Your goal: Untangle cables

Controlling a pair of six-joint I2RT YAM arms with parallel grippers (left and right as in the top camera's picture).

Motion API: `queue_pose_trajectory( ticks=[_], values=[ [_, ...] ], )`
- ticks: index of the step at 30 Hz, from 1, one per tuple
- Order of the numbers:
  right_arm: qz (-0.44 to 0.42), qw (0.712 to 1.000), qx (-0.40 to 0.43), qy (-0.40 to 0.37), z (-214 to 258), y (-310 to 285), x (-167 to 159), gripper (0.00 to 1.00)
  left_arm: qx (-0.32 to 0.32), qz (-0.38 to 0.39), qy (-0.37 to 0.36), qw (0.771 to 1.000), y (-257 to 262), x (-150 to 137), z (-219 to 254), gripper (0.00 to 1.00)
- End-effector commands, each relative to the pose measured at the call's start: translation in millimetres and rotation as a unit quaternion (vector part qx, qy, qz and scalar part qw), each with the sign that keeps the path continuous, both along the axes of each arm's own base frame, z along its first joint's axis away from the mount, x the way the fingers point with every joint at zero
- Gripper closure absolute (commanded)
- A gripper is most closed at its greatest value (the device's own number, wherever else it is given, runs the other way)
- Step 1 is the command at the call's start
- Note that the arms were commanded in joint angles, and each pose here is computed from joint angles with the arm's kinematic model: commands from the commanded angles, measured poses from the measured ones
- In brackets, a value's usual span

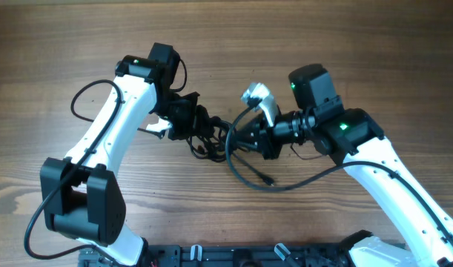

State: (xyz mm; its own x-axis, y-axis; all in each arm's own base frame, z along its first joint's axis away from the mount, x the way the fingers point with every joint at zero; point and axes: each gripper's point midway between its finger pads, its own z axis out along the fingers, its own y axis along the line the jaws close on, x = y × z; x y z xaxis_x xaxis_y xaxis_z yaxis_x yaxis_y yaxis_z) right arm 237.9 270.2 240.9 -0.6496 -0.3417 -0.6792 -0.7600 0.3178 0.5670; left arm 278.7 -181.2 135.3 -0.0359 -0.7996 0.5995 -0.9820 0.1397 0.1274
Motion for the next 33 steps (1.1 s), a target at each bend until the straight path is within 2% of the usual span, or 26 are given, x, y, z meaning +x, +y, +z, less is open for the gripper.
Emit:
queue_pose_trajectory(
  ticks=[1,6,8,10,12,14,15,17,19,22,24,25,26,29,33],
  values=[
    [-0.027,0.997,0.074,-0.019,68.3,0.5,-1.1,0.96,0.108,-0.055,-0.018,0.992,17.0,-4.2,-37.0,0.91],
    [-0.191,0.981,-0.022,-0.008,30.9,-21.7,48.3,0.96,0.105,-0.098,-0.024,0.989,-7.0,-18.9,-36.7,0.89],
    [-0.3,0.951,-0.073,0.023,9.1,-46.1,70.8,0.96,0.109,-0.104,-0.026,0.988,-8.6,-20.6,-37.5,0.89],
    [-0.398,0.909,-0.126,0.013,-5.9,-77.4,91.7,0.96,0.116,-0.103,-0.028,0.987,-5.9,-19.3,-38.5,0.9],
    [-0.456,0.876,-0.159,0.005,-14.4,-99.7,101.5,0.96,0.118,-0.098,-0.028,0.988,-2.6,-17.0,-38.8,0.9],
    [-0.507,0.839,-0.197,0.004,-26.3,-121.7,107.9,0.96,0.12,-0.091,-0.028,0.988,1.9,-14.1,-39.0,0.9],
    [-0.517,0.831,-0.206,0.006,-30.7,-125.9,109.1,0.96,0.12,-0.089,-0.028,0.988,3.6,-13.0,-39.0,0.92],
    [-0.515,0.828,-0.218,0.017,-42.0,-124.9,110.8,0.96,0.106,-0.107,-0.049,0.987,3.5,-7.4,-38.5,0.96],
    [-0.488,0.842,-0.224,0.044,-58.9,-112.4,109.2,0.96,0.056,-0.15,-0.121,0.98,-8.0,12.9,-34.7,0.96],
    [-0.424,0.872,-0.226,0.088,-82.7,-87.6,101.8,0.96,-0.027,-0.204,-0.244,0.948,-28.2,46.5,-20.2,0.96],
    [-0.385,0.889,-0.219,0.118,-95.5,-71.7,96.4,0.96,-0.087,-0.243,-0.335,0.906,-43.1,66.6,-3.0,0.96],
    [-0.366,0.895,-0.215,0.134,-103.2,-63.3,94.4,0.96,-0.131,-0.266,-0.395,0.869,-53.2,77.1,12.5,0.96],
    [-0.357,0.899,-0.212,0.137,-104.9,-60.0,94.1,0.96,-0.149,-0.273,-0.416,0.854,-56.7,80.1,19.4,0.96],
    [-0.355,0.901,-0.202,0.145,-105.8,-57.8,96.8,0.96,-0.188,-0.283,-0.468,0.816,-61.4,88.9,38.4,0.96],
    [-0.405,0.881,-0.178,0.168,-102.5,-75.8,113.3,0.96,-0.284,-0.295,-0.552,0.726,-70.7,93.2,83.4,0.96]
  ],
)
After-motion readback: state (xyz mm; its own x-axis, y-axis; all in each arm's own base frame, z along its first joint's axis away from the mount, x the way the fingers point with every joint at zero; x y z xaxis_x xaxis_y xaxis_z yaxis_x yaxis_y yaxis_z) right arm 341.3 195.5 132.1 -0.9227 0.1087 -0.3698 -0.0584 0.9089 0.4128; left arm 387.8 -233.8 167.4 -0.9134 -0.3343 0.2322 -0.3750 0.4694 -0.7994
